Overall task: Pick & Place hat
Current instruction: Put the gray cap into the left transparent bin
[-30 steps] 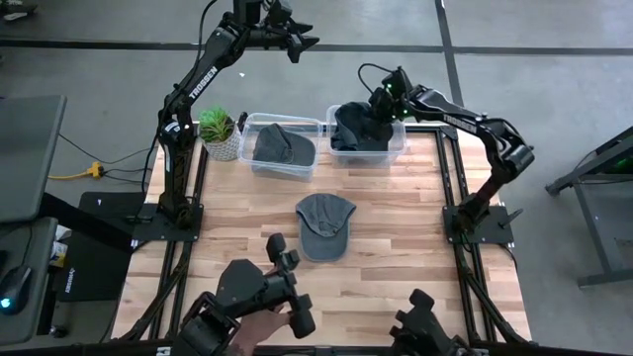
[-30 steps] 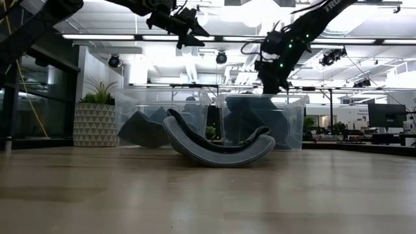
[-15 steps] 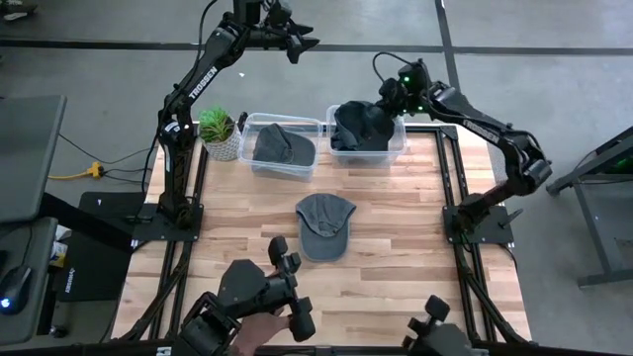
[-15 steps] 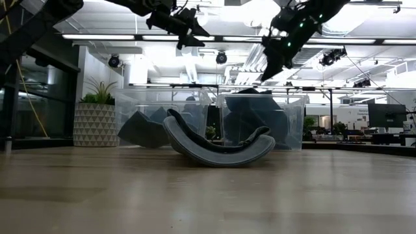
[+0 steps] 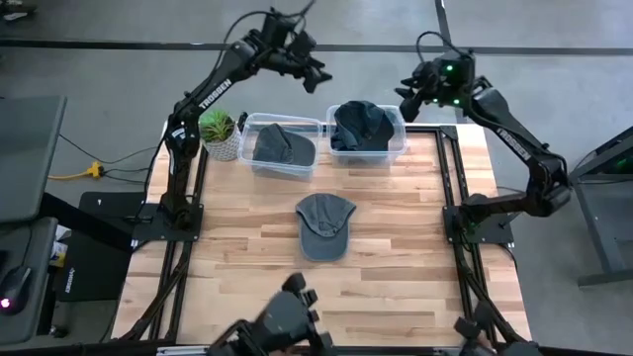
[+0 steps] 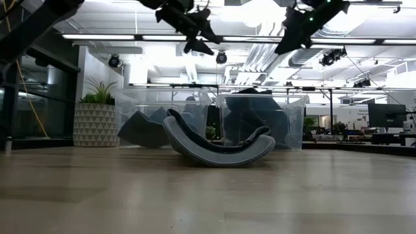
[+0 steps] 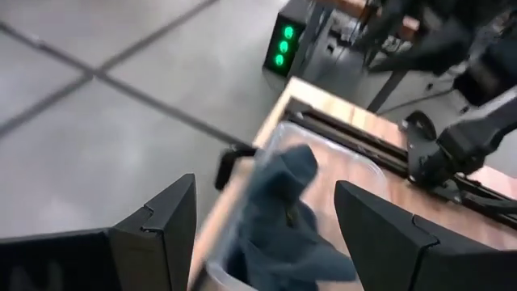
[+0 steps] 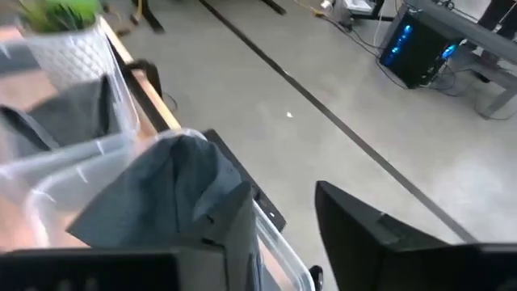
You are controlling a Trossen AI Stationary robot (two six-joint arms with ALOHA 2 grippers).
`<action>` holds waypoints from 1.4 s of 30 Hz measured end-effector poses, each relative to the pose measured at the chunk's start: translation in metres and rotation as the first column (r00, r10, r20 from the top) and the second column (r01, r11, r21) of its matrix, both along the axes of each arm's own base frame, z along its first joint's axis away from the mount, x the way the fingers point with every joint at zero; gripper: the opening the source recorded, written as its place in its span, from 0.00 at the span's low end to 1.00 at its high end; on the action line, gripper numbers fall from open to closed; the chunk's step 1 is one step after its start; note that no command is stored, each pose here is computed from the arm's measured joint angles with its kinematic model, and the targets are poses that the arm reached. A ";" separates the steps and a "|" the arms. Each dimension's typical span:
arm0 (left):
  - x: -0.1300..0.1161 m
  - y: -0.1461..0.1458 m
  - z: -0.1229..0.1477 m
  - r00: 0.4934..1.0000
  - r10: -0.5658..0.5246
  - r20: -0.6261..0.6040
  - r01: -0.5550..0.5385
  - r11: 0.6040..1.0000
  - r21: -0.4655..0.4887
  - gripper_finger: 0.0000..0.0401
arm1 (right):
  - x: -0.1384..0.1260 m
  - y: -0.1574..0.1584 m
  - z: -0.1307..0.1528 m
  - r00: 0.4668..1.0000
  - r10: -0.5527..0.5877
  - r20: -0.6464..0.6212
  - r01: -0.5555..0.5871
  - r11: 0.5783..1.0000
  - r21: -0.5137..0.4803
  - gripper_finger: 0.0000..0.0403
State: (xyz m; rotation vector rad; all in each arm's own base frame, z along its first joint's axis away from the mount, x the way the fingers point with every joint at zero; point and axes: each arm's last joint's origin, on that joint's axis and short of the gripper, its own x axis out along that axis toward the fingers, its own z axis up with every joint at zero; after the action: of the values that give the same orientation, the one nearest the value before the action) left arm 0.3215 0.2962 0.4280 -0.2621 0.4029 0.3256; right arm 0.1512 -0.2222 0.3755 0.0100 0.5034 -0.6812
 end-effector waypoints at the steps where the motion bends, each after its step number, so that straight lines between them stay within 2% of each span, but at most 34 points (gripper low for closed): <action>1: 0.004 -0.005 -0.002 1.000 0.004 -0.013 -0.004 1.000 -0.026 0.59 | -0.004 0.000 0.002 1.000 0.003 0.019 -0.004 1.000 0.008 0.35; 6: 0.023 -0.037 -0.012 0.993 0.020 -0.112 -0.036 0.989 -0.147 0.59 | -0.019 0.002 0.005 0.998 0.035 0.054 -0.038 0.998 0.046 0.44; 11: 0.043 -0.080 -0.023 0.958 0.091 -0.273 -0.144 0.973 -0.180 0.59 | -0.026 0.002 0.003 0.996 0.074 0.040 -0.076 0.995 0.062 0.46; 17: 0.057 -0.134 -0.032 0.892 0.163 -0.421 -0.277 0.934 -0.226 0.59 | -0.031 0.002 0.002 0.987 0.135 0.085 -0.143 0.985 0.100 0.46; 22: 0.055 -0.173 -0.025 0.850 0.251 -0.463 -0.374 0.907 -0.194 0.59 | -0.034 0.002 0.001 0.979 0.174 0.106 -0.187 0.974 0.126 0.46; 25: 0.046 -0.196 -0.021 0.813 0.284 -0.508 -0.422 0.889 -0.179 0.59 | -0.034 0.003 0.002 0.976 0.187 0.115 -0.201 0.972 0.125 0.46; 27: 0.045 -0.212 -0.013 0.820 0.325 -0.471 -0.448 0.877 -0.176 0.59 | -0.034 0.004 0.002 0.970 0.202 0.132 -0.219 0.967 0.129 0.46; 29: 0.039 -0.227 -0.010 0.802 0.347 -0.486 -0.476 0.863 -0.170 0.59 | -0.033 0.005 0.003 0.964 0.220 0.151 -0.241 0.961 0.136 0.46; 34: 0.033 -0.263 -0.015 0.744 0.404 -0.532 -0.554 0.819 -0.152 0.59 | -0.034 0.008 0.005 0.961 0.226 0.161 -0.248 0.960 0.132 0.46; 42: 0.040 -0.311 -0.043 0.690 0.425 -0.585 -0.636 0.743 -0.210 0.59 | -0.036 0.015 0.011 0.949 0.245 0.199 -0.274 0.953 0.130 0.46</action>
State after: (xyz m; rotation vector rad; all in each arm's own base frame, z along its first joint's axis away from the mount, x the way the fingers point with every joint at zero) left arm 0.3618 -0.0145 0.3852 -0.7197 0.9256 0.9248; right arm 0.1148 -0.2075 0.3863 0.1496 0.3728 -0.3756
